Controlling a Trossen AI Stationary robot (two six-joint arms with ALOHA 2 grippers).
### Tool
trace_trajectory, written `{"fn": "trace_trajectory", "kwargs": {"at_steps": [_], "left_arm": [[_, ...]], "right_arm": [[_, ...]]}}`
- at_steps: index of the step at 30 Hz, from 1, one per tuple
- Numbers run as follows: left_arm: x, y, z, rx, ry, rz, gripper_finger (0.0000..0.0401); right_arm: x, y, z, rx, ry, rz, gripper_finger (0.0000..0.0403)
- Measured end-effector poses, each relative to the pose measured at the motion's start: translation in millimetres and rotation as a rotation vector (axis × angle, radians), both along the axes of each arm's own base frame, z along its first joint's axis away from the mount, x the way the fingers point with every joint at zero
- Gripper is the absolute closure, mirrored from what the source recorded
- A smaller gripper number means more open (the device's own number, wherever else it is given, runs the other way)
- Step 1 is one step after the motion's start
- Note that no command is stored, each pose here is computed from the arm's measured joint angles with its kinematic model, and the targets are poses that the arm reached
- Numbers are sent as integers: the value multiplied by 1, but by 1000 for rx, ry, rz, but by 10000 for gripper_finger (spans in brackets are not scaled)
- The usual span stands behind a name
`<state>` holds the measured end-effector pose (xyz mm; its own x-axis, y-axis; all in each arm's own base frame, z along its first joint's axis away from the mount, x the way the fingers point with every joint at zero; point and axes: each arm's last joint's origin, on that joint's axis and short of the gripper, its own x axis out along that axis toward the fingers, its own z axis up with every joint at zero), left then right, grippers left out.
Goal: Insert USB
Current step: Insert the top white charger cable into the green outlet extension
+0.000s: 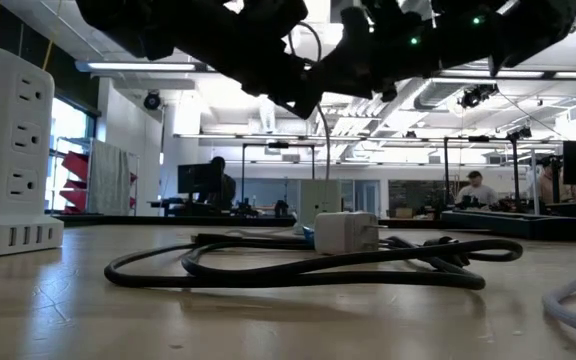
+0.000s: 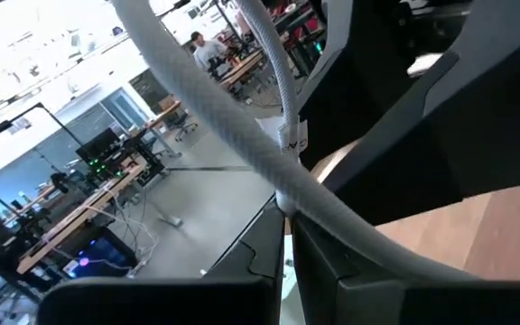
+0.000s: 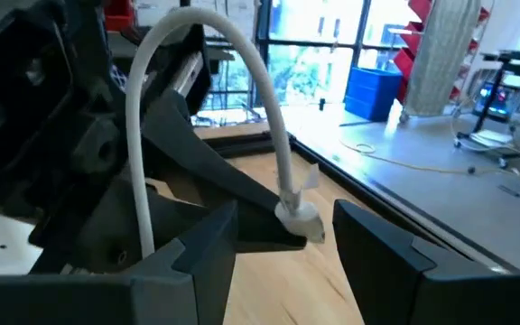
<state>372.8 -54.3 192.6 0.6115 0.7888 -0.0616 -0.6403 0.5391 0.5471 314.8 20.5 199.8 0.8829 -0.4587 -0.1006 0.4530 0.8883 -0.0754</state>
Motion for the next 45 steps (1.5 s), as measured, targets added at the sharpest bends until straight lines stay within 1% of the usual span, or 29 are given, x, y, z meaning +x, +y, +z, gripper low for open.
{"fn": "trace_trajectory", "kwargs": {"at_steps": [3,5,9,14,17,24,33,42,45], "left_arm": [[0,0,0,12,15,17,401],[-1,0,0,17,20,22,401],[-1,0,0,21,26,16,401],[0,-1,-1,63,93,-14,401],[0,-1,-3,84,132,-33,401],[-1,-4,-4,114,178,-56,401],[-2,-6,-5,130,213,-52,401],[-2,-6,-4,154,240,-43,401],[-2,-6,-5,158,246,-39,401]], "right_arm": [[2,0,-2,1,2,-18,237],[3,0,-3,5,1,-22,248],[3,0,-3,-8,6,-16,286],[3,0,-3,-27,21,-12,331],[2,0,-5,-28,31,-14,339],[2,0,-7,-28,60,-7,338],[1,0,-10,-33,79,-10,402],[1,0,-8,-35,78,-13,402],[1,3,-9,-84,108,4,393]]}}
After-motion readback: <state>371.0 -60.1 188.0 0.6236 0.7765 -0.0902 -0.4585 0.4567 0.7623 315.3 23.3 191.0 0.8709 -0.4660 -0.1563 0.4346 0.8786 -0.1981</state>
